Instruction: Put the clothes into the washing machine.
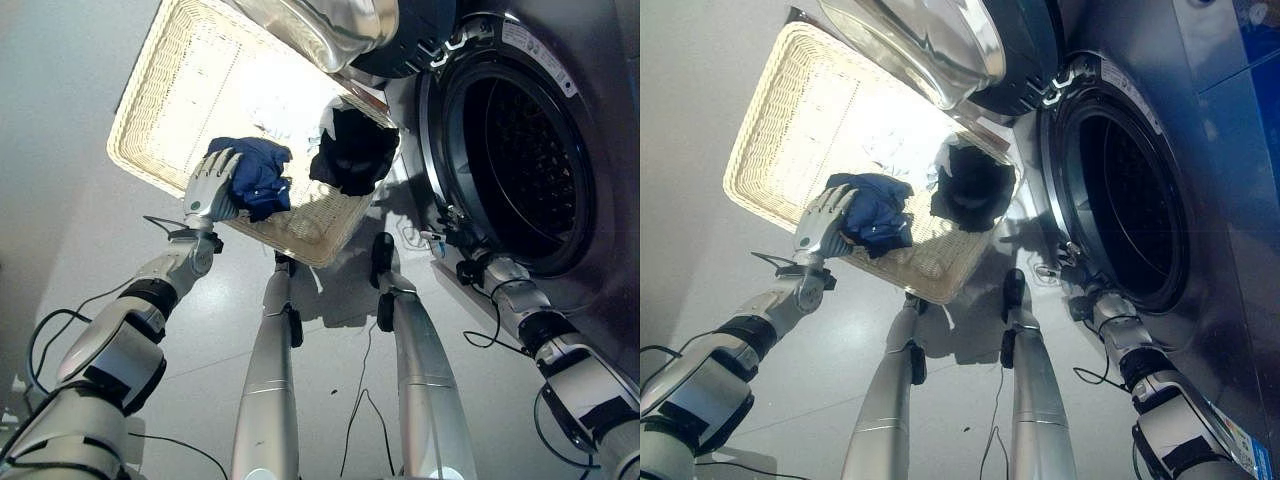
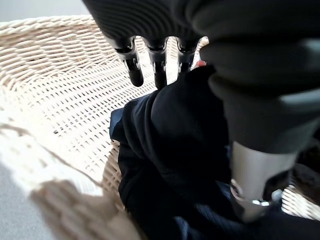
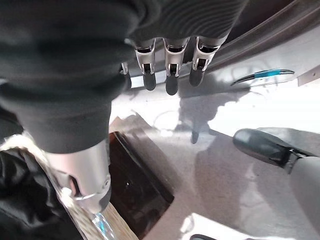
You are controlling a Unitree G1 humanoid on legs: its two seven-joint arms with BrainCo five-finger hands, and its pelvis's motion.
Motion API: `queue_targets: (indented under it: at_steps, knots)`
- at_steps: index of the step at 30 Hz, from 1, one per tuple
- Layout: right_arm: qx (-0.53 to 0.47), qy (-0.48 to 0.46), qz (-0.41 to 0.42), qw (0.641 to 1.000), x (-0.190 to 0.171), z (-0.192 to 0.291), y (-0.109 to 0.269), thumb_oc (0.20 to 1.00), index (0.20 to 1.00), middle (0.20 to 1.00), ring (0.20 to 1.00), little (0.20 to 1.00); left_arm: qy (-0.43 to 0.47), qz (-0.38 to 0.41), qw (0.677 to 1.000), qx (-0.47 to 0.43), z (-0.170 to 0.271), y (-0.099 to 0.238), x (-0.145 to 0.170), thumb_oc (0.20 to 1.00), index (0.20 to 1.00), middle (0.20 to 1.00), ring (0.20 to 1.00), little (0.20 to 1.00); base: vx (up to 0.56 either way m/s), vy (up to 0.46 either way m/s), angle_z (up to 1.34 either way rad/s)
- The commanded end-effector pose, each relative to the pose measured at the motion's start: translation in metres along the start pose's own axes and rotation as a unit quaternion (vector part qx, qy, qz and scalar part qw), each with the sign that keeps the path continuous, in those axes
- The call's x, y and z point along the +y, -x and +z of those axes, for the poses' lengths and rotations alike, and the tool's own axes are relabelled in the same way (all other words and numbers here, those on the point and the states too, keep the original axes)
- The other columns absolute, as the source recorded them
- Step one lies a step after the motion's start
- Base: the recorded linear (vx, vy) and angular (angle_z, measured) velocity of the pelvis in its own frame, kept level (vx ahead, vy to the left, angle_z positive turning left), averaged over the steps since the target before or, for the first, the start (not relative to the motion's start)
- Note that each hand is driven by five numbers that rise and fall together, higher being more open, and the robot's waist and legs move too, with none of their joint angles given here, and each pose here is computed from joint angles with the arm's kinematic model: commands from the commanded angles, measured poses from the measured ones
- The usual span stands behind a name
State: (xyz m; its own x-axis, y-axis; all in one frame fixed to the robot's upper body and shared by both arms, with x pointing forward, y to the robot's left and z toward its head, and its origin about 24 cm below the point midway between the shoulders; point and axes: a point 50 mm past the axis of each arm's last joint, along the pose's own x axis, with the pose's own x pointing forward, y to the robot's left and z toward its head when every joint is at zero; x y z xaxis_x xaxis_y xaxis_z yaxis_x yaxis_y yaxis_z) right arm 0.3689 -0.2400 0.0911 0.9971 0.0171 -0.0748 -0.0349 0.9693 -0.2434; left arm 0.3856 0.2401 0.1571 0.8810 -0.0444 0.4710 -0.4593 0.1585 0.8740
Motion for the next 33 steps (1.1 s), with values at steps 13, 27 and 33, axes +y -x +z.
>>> queue_targets:
  at_steps: [13,27,33]
  knots:
    - [-0.078,-0.006,0.013,0.997,0.008,0.029,-0.002,1.000,1.000,1.000,1.000,1.000,-0.040,0.061,0.996,0.042,-0.014,-0.015,0.024,1.000,1.000,1.000,1.000,1.000,0.01,0.000,-0.01]
    - [-0.125,-0.040,0.024,0.991,0.023,0.049,-0.002,1.000,1.000,1.000,1.000,1.000,-0.036,-0.051,0.998,0.021,0.001,-0.013,0.001,0.200,0.200,0.200,0.200,0.200,0.00,0.000,0.00]
    - [-0.150,-0.117,0.008,0.982,0.021,0.054,0.001,1.000,1.000,1.000,1.000,1.000,0.037,-0.017,0.998,0.043,0.000,-0.011,0.003,0.200,0.200,0.200,0.200,0.200,0.00,0.000,0.00]
